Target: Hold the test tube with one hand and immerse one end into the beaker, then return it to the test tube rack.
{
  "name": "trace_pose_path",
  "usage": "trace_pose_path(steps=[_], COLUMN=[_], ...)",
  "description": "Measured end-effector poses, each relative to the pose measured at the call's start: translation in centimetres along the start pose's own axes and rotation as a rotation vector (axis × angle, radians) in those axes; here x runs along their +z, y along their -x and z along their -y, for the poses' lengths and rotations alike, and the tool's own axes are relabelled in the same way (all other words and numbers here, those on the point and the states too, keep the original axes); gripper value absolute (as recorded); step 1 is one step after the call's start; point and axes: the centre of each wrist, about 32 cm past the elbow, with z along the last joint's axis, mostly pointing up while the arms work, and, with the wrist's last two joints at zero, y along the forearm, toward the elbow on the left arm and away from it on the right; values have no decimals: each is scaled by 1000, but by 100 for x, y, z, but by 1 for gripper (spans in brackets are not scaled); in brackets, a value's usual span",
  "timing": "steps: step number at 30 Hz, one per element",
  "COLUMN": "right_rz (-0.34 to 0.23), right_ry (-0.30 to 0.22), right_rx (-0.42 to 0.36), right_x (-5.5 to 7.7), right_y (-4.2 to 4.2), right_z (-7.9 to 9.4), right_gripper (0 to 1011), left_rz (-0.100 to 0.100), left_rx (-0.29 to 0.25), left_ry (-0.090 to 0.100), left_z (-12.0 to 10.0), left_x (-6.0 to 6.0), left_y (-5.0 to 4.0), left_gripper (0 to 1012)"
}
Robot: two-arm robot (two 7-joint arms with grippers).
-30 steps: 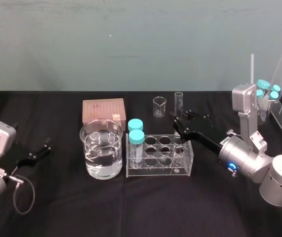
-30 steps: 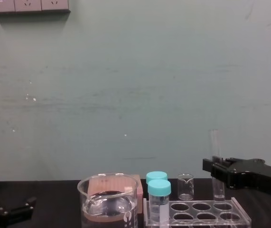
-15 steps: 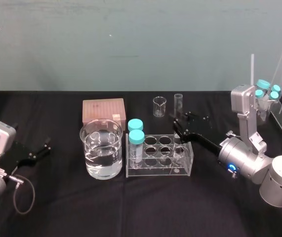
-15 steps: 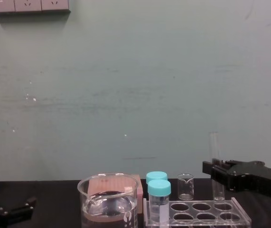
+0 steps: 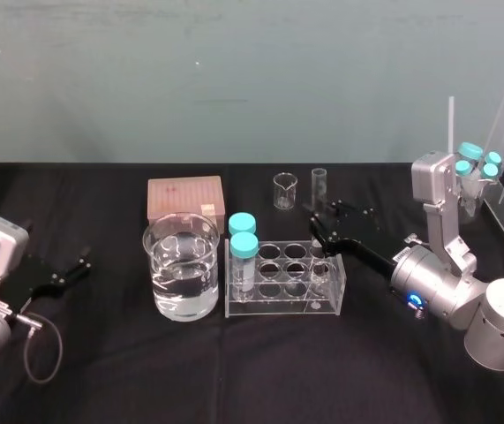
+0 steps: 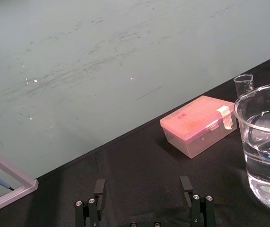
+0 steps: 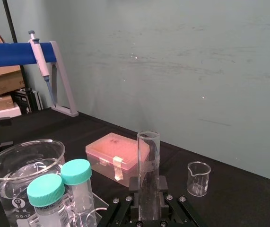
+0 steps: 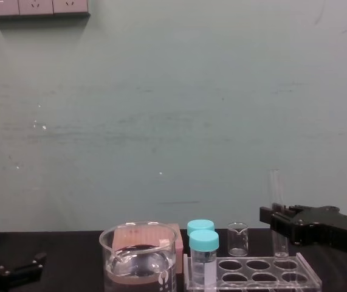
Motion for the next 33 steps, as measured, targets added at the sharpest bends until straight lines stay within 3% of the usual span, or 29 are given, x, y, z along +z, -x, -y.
trace_pose_path(steps=[3, 9, 11, 12, 16, 22, 25, 27, 30, 33], right_rz=[-1, -2, -2, -2, -3, -3, -3, 1, 13, 29], right_ry=[0, -1, -1, -1, -1, -1, -5, -41, -102, -163], right_rx=[0, 0, 0, 0, 0, -1, -2, -8, -34, -109], right_x=[0, -2, -2, -2, -4, -4, 2, 66, 183, 303], right_y=[-1, -1, -1, -2, -2, -2, -5, -30, -72, -138], right_z=[0, 0, 1, 1, 1, 1, 3, 18, 65, 161], right_gripper=[264, 483, 513, 583, 658, 889, 935, 995, 1000, 1000], left_rz=[0, 0, 0, 0, 0, 0, 0, 0, 0, 0], left_rx=[0, 0, 0, 0, 0, 0, 0, 0, 0, 0], left_ry=[0, 0, 0, 0, 0, 0, 0, 0, 0, 0], left_z=[0, 0, 0, 0, 0, 0, 0, 0, 0, 0], left_x=[0, 0, 0, 0, 0, 0, 0, 0, 0, 0], left_y=[0, 0, 0, 0, 0, 0, 0, 0, 0, 0], left_gripper=[1000, 1000, 1000, 1000, 1000, 1000, 1000, 1000, 1000, 1000])
